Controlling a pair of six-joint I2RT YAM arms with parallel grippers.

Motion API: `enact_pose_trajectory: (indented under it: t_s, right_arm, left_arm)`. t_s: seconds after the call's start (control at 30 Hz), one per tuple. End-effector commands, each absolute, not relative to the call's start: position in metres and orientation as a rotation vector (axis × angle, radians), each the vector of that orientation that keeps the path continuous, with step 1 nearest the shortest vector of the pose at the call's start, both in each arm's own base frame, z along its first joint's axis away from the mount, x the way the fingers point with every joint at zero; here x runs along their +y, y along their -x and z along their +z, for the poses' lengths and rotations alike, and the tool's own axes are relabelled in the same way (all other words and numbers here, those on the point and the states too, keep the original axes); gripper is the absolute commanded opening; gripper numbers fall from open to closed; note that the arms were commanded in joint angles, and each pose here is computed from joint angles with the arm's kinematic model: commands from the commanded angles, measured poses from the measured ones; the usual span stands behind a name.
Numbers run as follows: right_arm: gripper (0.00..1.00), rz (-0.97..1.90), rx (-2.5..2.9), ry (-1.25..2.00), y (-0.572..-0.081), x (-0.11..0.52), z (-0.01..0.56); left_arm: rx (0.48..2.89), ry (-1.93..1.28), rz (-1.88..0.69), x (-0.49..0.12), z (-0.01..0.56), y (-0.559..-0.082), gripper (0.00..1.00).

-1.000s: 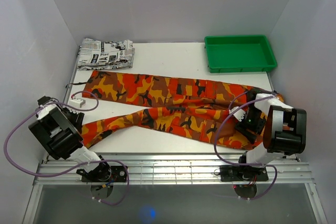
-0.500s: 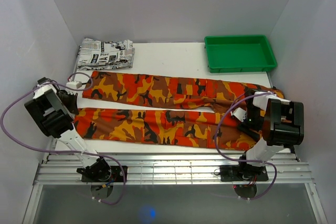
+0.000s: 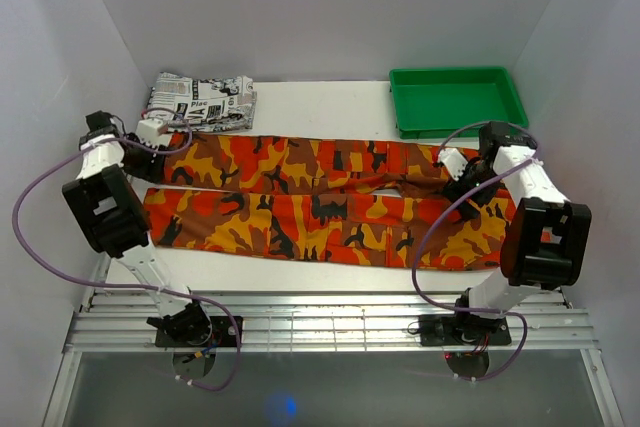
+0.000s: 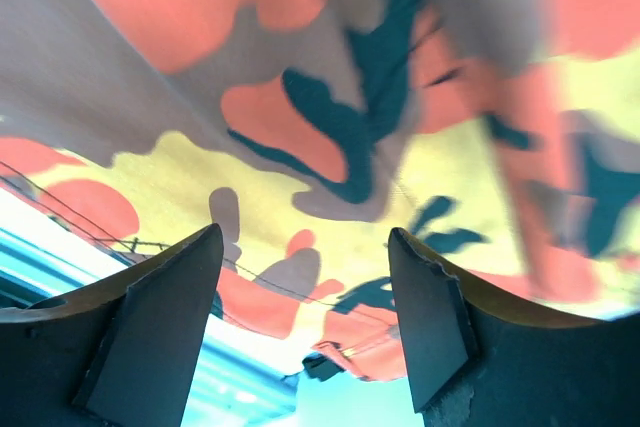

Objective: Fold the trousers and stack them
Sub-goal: Flatten the trousers out

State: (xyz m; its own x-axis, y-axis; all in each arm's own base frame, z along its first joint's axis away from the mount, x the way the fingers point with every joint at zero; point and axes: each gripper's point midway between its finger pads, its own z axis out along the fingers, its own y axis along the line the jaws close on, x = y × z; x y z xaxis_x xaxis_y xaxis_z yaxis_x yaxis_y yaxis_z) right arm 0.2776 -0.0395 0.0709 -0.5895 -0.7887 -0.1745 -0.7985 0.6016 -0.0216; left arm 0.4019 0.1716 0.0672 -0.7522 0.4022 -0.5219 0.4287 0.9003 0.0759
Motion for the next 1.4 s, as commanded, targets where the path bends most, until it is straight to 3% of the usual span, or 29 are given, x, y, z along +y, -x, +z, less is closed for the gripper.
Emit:
enact_pose_trajectory:
  t_s: [0.0,0.27,0.43,0.77,0.93,1.0,1.1,1.23,1.33,1.37]
  right_arm:
    - [0.72,0.195,2.561,1.266,-0.287,-0.017,0.098]
    - [0.70,0.052,2.748,1.105,-0.315,-0.043,0.042]
    - [0.70,-0.090,2.785,1.145,-0.314,-0.063,0.013]
    - [0.68,0.056,2.801,1.315,-0.242,-0.040,-0.011]
    - [0.65,0.229,2.754,1.360,-0.224,-0.013,0.011]
    - [0.65,0.254,2.709,1.389,-0.223,-0.008,0.024]
    - [0.67,0.260,2.639,1.367,-0.238,-0.002,0.052]
    - [0.71,0.241,2.483,1.259,-0.295,0.012,0.112]
    - [0.75,0.170,2.392,1.171,-0.350,0.008,0.154]
    - [0.75,0.143,2.371,1.155,-0.373,0.005,0.163]
  left_arm:
    - [2.321,-0.621,-0.081,0.129,0.122,-0.452,0.70]
    - [2.421,-0.523,-0.155,0.112,0.064,-0.472,0.63]
    - [2.576,-0.498,-0.139,0.125,0.020,-0.418,0.50]
    - [2.712,-0.383,-0.155,0.171,0.005,-0.317,0.47]
    - [2.700,-0.360,-0.107,0.190,0.017,-0.307,0.48]
    - [2.683,-0.355,-0.095,0.195,0.026,-0.312,0.51]
    - [2.618,-0.375,-0.155,0.189,0.044,-0.325,0.65]
    - [2.369,-0.498,-0.248,0.165,0.114,-0.363,0.78]
    - [2.216,-0.574,-0.258,0.148,0.158,-0.382,0.98]
    - [2.161,-0.599,-0.229,0.149,0.173,-0.392,0.98]
